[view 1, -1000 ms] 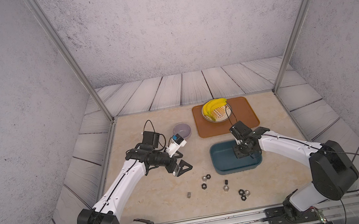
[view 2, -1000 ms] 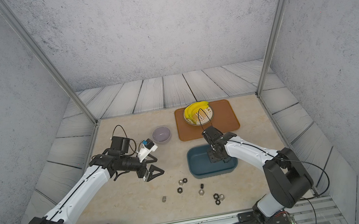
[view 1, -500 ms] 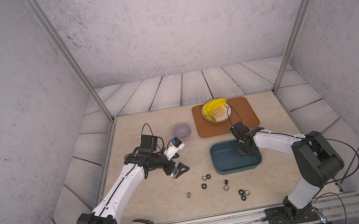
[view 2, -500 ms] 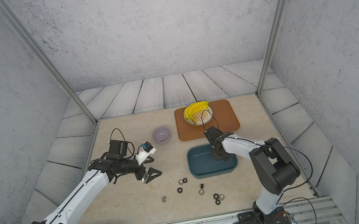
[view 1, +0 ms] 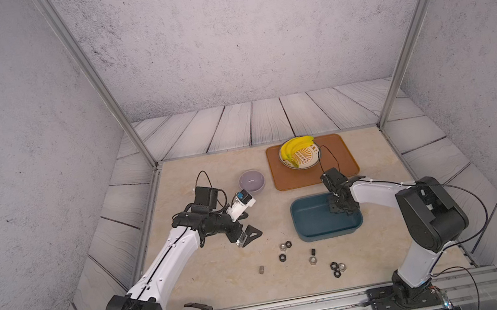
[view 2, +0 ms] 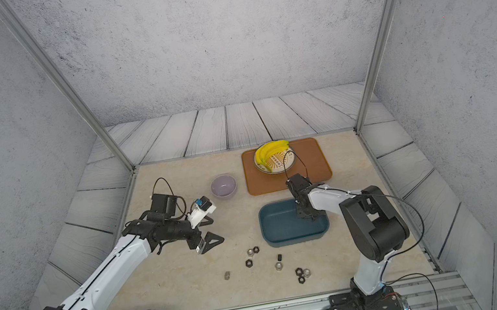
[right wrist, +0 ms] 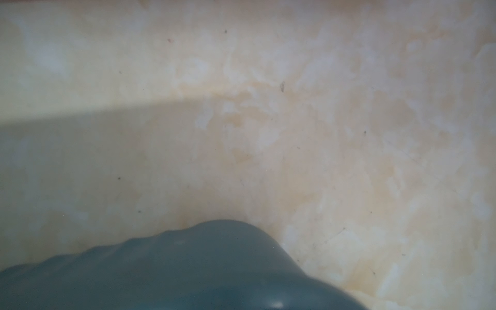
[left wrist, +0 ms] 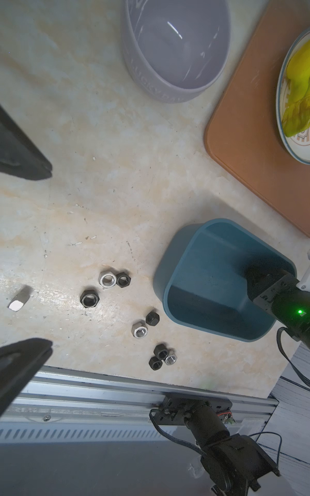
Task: Put the nuts on the desktop into the storage box
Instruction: Place the nut in the storage box, then pick up the nut from the center of the board.
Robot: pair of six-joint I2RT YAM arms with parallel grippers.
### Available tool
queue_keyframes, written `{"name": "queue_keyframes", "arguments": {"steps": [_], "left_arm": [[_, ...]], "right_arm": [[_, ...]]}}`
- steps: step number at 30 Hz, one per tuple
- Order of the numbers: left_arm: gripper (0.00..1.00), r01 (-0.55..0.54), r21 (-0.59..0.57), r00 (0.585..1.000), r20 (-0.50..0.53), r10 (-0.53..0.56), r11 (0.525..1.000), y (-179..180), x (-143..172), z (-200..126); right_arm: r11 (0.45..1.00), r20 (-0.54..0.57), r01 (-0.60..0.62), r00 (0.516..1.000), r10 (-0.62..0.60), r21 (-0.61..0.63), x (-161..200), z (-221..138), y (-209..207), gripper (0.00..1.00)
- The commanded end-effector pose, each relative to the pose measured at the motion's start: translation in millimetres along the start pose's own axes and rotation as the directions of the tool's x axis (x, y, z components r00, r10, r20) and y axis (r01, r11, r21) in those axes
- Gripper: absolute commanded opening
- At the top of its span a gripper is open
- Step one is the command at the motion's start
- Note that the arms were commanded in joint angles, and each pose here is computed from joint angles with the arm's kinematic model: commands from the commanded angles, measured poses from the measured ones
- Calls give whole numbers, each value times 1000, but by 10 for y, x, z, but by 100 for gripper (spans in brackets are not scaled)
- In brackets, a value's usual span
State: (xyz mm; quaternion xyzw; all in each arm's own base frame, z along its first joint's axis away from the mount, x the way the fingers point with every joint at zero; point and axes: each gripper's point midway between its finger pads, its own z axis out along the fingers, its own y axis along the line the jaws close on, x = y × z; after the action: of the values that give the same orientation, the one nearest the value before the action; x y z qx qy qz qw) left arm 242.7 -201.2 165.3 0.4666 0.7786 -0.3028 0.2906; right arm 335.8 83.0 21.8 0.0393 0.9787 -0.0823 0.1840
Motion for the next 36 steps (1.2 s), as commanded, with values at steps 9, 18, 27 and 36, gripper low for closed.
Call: {"name": "queue_keyframes", "arguments": {"steps": [9, 18, 27, 36], "left_arm": [[98, -10, 24, 1000, 11, 10, 1000, -42, 17, -9], [98, -15, 46, 1000, 14, 15, 999, -82, 36, 0], [98, -15, 98, 1000, 21, 13, 995, -163, 38, 9], [98, -22, 84, 1000, 15, 20, 996, -147, 0, -22]], "right_arm": [[1000, -30, -1, 1000, 1, 2, 60, 84, 5, 33], [999, -19, -3, 1000, 2, -33, 33, -139, 2, 45], [993, 15, -1, 1000, 3, -119, -24, -591, -2, 52], [933, -20, 100, 993, -114, -346, 149, -1151, 202, 66]]}}
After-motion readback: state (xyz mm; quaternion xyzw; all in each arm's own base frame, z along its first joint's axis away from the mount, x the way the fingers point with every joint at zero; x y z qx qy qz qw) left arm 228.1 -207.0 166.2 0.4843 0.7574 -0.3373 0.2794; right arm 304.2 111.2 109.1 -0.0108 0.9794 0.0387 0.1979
